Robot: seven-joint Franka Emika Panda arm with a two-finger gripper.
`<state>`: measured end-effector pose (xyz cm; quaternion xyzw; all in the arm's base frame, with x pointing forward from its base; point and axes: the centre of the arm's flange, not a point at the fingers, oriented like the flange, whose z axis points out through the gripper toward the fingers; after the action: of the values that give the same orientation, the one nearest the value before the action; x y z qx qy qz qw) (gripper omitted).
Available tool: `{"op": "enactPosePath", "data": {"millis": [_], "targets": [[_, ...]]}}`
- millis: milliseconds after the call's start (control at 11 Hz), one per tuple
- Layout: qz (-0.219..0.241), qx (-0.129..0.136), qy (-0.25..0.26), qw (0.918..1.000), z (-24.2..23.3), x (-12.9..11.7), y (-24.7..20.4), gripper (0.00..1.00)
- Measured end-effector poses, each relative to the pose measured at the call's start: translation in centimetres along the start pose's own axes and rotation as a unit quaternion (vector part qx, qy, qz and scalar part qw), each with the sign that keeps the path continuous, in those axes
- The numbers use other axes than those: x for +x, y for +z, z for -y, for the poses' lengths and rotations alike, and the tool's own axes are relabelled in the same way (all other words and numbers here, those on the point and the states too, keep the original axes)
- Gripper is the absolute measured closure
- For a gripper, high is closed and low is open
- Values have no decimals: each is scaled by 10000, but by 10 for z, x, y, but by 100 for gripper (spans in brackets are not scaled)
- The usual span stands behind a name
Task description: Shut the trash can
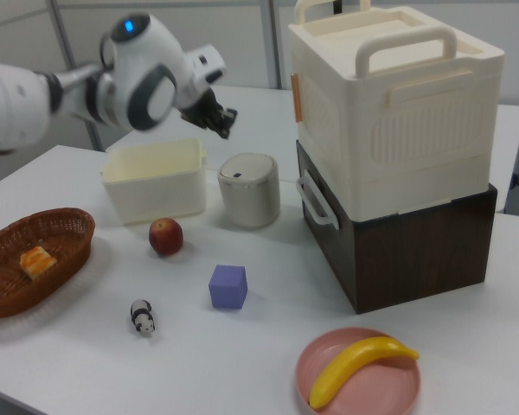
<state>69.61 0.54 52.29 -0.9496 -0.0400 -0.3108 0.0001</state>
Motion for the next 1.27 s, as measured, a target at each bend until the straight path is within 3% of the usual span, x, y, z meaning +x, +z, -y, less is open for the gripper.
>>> {"op": "enactPosePath", "data": {"millis": [273, 546, 1001, 1274], "targets": [[1001, 274, 199, 9944, -1, -9, -80, 93], [2007, 420, 185, 9786, 3, -35, -103, 74], [2582, 474, 204, 9647, 1, -51, -104, 1], [2631, 463, 246, 9633, -4, -52, -123, 0]]}}
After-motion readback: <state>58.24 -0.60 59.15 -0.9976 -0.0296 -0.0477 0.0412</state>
